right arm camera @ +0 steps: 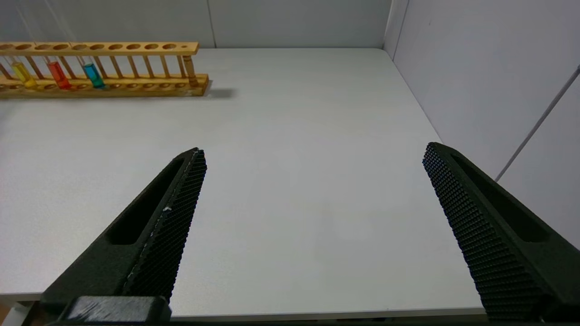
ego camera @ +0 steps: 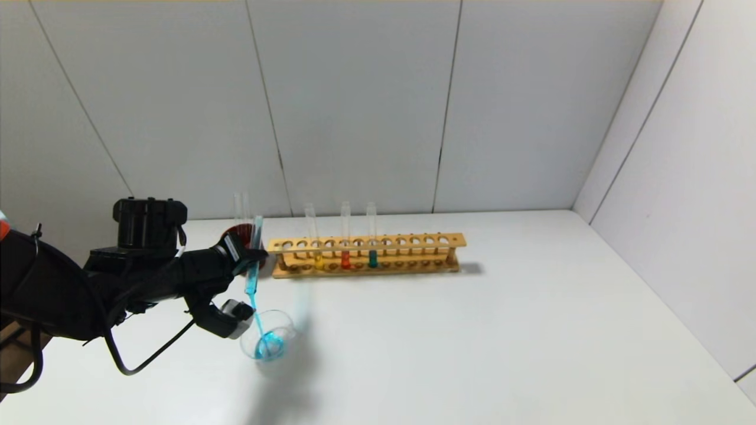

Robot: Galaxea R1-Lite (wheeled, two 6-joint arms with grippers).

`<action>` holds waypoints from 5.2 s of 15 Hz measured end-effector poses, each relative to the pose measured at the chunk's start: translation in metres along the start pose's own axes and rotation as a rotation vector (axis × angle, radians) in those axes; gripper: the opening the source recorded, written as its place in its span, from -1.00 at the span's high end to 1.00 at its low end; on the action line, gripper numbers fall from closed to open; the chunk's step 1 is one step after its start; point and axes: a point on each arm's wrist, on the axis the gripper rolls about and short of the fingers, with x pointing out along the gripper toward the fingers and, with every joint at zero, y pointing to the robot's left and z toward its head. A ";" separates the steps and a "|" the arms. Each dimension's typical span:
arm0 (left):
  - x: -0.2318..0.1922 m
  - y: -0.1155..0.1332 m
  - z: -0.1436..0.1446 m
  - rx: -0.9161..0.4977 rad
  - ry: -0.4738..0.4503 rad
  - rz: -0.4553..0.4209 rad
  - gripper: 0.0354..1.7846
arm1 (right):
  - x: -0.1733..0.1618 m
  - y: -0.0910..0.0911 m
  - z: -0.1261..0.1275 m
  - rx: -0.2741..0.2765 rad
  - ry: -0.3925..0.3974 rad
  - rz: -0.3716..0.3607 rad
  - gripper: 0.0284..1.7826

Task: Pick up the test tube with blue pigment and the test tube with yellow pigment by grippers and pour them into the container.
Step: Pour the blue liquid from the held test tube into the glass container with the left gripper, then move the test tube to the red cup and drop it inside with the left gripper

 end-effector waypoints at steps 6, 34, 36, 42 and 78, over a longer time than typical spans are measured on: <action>-0.001 0.003 -0.003 0.045 0.027 0.026 0.68 | 0.000 0.000 0.000 0.001 0.000 0.000 -0.96; -0.021 0.019 0.007 0.279 0.106 0.005 0.68 | 0.000 0.000 0.000 0.000 0.000 0.000 -0.96; -0.022 0.020 0.011 0.289 0.100 0.005 0.68 | 0.000 0.000 0.000 0.000 0.000 0.000 -0.96; -0.025 0.033 0.015 0.324 0.133 0.040 0.68 | 0.000 0.000 0.000 0.000 0.000 0.000 -0.96; -0.069 0.049 -0.063 -2.110 0.345 0.680 0.68 | 0.000 0.000 0.000 0.000 0.000 0.000 -0.96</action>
